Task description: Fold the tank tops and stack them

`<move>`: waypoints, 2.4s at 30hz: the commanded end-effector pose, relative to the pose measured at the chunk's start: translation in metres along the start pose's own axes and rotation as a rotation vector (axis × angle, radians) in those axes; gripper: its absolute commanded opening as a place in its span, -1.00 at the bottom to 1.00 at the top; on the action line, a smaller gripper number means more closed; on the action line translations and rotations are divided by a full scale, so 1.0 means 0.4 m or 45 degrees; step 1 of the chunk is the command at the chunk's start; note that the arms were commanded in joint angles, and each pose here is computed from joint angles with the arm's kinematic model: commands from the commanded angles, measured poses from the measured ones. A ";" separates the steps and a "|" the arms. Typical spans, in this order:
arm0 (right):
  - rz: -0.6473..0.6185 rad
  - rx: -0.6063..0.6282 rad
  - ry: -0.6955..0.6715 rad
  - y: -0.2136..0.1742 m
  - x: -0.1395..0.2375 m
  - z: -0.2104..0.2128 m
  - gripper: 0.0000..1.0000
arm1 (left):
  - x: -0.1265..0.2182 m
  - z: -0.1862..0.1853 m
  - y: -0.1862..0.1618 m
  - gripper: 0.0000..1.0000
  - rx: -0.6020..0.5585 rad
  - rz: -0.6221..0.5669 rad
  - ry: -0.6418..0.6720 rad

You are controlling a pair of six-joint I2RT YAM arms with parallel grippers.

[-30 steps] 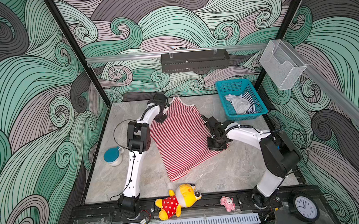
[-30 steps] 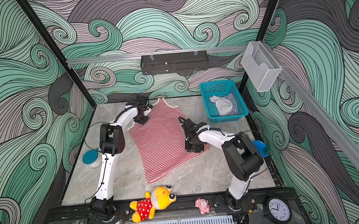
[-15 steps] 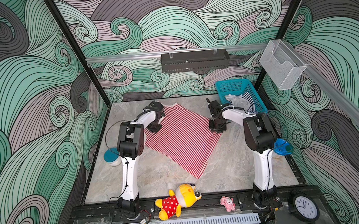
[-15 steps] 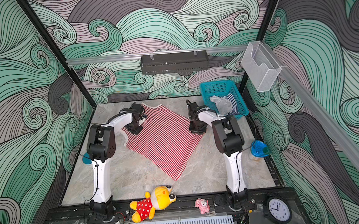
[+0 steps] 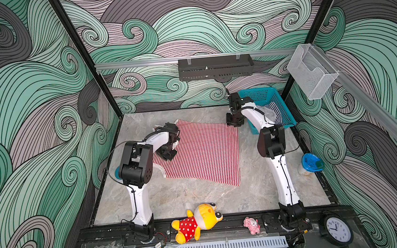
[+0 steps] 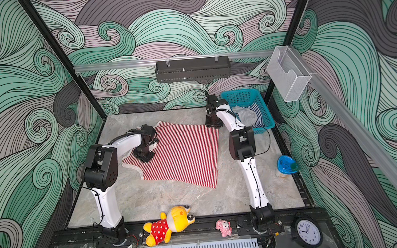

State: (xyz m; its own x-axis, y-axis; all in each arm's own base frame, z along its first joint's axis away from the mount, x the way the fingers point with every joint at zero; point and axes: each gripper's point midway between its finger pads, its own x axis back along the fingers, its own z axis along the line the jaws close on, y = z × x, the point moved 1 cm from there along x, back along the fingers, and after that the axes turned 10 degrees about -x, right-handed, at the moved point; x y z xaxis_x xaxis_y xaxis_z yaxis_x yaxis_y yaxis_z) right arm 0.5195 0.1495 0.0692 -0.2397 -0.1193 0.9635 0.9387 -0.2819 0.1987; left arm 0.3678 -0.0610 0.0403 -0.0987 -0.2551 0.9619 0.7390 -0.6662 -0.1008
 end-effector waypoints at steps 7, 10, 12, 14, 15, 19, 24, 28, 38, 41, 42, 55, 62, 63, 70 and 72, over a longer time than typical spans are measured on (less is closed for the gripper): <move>0.005 0.088 0.166 -0.281 0.177 0.054 -0.01 | 0.123 0.065 0.118 -0.68 0.097 -0.240 0.033; 0.063 0.065 0.195 -0.383 0.163 0.035 -0.02 | 0.093 0.070 0.139 -0.68 0.075 -0.214 0.035; 0.091 0.061 0.208 -0.440 0.156 0.030 -0.02 | 0.076 0.074 0.147 -0.68 0.069 -0.204 0.041; 0.126 0.068 0.217 -0.491 0.147 0.031 -0.02 | 0.063 0.075 0.152 -0.69 0.065 -0.198 0.046; 0.136 0.069 0.203 -0.508 0.142 0.026 -0.02 | 0.059 0.074 0.153 -0.68 0.064 -0.198 0.044; 0.195 0.053 0.188 -0.562 0.100 0.014 -0.02 | 0.048 0.063 0.150 -0.68 0.062 -0.197 0.025; 0.263 0.045 0.086 -0.591 0.028 -0.026 -0.02 | 0.013 0.048 0.130 -0.69 0.047 -0.147 0.019; 0.301 0.034 0.003 -0.573 -0.025 -0.071 -0.02 | -0.011 0.029 0.103 -0.69 0.033 -0.102 0.003; 0.261 -0.015 -0.032 -0.419 -0.049 -0.123 -0.01 | -0.041 -0.034 0.046 -0.69 0.023 -0.039 -0.095; 0.272 0.008 -0.007 -0.400 -0.046 -0.100 -0.01 | -0.043 -0.039 0.034 -0.68 0.027 -0.028 -0.094; 0.281 0.015 0.007 -0.400 -0.044 -0.091 -0.01 | -0.043 -0.038 0.031 -0.69 0.029 -0.024 -0.087; 0.136 0.049 0.087 -0.496 0.171 -0.079 0.28 | 0.139 0.003 0.047 -0.53 0.097 -0.273 -0.013; 0.165 -0.100 0.041 -0.603 0.166 -0.179 0.24 | 0.141 -0.106 0.004 -0.48 -0.129 -0.304 0.008; 0.177 -0.132 0.057 -0.618 0.159 -0.186 0.24 | 0.136 -0.124 -0.005 -0.48 -0.170 -0.290 0.039; 0.203 -0.289 0.088 -0.661 0.113 -0.215 0.21 | 0.143 -0.234 -0.049 -0.28 -0.260 -0.359 0.012; 0.197 -0.329 0.093 -0.655 0.102 -0.220 0.18 | 0.149 -0.241 -0.055 -0.28 -0.250 -0.366 0.010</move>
State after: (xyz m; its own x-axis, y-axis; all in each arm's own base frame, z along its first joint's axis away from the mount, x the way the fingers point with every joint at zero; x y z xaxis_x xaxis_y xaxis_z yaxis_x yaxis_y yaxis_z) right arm 0.2288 0.1321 0.0375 -0.0671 -0.2129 0.9748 0.9097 -0.4142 -0.0279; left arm 0.2720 -0.1206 0.0574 -0.2154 -0.0908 0.9723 0.5314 -0.8462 0.0387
